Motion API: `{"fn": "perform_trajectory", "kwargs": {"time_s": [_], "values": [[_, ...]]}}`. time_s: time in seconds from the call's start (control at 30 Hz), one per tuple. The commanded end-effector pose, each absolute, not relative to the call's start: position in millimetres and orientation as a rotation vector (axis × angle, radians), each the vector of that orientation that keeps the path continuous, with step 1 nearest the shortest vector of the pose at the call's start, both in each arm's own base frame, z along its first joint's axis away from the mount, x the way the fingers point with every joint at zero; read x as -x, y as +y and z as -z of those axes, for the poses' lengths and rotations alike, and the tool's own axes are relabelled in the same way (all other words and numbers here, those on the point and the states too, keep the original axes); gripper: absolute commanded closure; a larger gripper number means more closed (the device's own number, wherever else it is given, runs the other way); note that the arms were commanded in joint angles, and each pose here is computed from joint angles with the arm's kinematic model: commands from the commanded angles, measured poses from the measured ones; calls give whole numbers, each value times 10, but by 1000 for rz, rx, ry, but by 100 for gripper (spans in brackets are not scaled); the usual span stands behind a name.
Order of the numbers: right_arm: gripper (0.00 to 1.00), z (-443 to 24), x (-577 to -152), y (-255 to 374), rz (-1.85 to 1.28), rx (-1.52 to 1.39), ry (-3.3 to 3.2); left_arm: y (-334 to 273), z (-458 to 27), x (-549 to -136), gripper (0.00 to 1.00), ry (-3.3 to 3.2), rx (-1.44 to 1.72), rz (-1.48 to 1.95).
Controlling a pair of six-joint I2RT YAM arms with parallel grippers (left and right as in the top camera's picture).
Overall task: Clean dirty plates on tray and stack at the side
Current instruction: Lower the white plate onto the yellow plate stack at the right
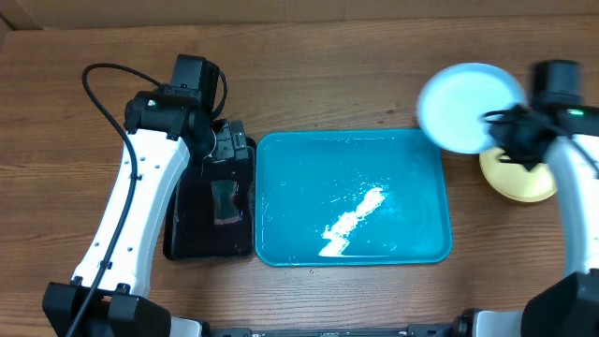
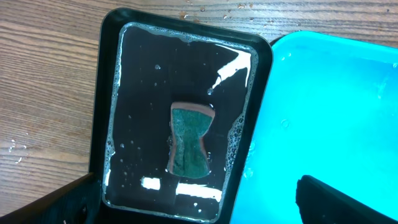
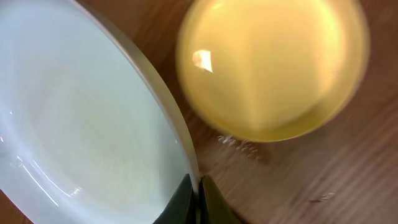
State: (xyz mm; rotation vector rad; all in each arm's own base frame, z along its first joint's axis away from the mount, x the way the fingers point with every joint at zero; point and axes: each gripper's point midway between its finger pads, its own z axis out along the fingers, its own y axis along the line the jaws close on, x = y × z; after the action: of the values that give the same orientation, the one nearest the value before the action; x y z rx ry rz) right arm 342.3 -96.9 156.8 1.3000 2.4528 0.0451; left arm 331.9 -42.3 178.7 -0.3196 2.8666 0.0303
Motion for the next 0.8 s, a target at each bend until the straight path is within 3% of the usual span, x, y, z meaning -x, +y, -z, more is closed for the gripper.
{"fn": "perform_trajectory", "kwargs": {"time_s": [0.0, 0.3, 0.67, 0.7, 0.77], "values": [[96, -1433, -3262, -1352, -69, -1525, 2384, -366, -1756, -3310, 0, 2877, 305, -59], [96, -1090, -2842, -2073, -3, -1835, 2295, -367, -1759, -3319, 0, 2873, 305, -58], [96, -679, -2803, -2111, 43, -1875, 2410, -368, -1759, -3321, 0, 2872, 305, -57], [95, -679, -2802, -2110, 43, -1876, 2410, -368, -1759, -3320, 0, 2873, 305, -57], [72, -679, -2802, -2110, 43, -1876, 2410, -368, -1758, -3318, 0, 2873, 305, -57]]}}
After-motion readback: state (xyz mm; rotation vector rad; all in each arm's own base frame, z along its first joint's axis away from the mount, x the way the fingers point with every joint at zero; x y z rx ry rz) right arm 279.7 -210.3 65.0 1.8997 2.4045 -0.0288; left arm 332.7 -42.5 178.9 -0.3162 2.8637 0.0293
